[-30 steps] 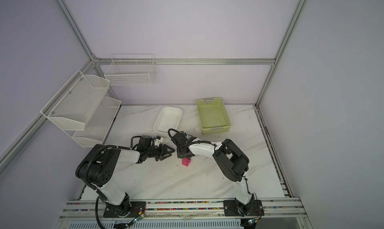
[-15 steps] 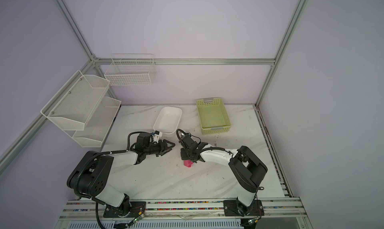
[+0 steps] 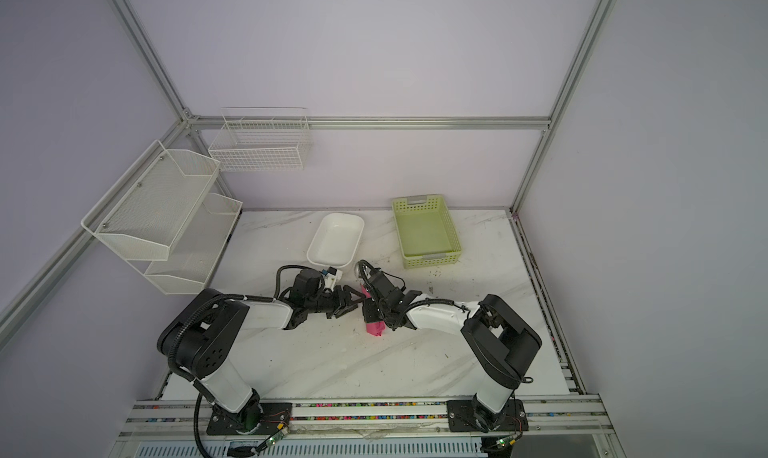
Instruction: Place the utensils on the paper napkin and roll it up
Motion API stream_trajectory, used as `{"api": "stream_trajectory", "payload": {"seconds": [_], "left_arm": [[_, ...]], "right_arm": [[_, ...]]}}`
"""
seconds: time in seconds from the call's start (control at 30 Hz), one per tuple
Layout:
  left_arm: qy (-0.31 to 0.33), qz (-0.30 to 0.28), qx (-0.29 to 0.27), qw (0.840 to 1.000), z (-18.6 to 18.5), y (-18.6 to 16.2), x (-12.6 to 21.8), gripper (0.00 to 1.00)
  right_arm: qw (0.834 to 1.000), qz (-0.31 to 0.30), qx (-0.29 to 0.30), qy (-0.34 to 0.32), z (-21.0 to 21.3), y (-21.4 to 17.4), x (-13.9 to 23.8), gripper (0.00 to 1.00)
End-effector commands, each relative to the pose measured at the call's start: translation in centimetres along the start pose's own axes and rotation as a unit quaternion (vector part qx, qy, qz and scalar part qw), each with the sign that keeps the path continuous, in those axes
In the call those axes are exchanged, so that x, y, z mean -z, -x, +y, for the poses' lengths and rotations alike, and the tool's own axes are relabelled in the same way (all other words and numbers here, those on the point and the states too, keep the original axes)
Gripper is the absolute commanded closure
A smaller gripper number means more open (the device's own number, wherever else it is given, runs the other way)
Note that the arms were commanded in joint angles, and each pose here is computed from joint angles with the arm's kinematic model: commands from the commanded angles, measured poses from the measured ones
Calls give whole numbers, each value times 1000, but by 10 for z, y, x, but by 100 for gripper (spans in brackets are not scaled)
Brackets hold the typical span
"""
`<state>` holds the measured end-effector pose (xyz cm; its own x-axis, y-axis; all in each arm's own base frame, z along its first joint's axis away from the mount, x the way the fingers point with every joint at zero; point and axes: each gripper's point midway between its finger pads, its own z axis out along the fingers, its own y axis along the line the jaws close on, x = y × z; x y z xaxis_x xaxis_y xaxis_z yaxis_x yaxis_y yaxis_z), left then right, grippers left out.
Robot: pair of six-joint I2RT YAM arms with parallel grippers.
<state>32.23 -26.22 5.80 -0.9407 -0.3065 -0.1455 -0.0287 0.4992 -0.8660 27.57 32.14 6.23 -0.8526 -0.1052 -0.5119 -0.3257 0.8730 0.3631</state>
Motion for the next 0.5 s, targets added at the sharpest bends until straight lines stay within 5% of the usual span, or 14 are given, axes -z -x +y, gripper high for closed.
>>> {"api": "stream_trajectory", "payload": {"seconds": [0.0,0.47], "left_arm": [[-46,-23,-22,998,-35,24,-9,39],[-86,-19,29,996,-34,19,-18,31]], "right_arm": [[998,-44,3,40,18,24,15,100],[996,-63,7,66,33,38,32,100]]}}
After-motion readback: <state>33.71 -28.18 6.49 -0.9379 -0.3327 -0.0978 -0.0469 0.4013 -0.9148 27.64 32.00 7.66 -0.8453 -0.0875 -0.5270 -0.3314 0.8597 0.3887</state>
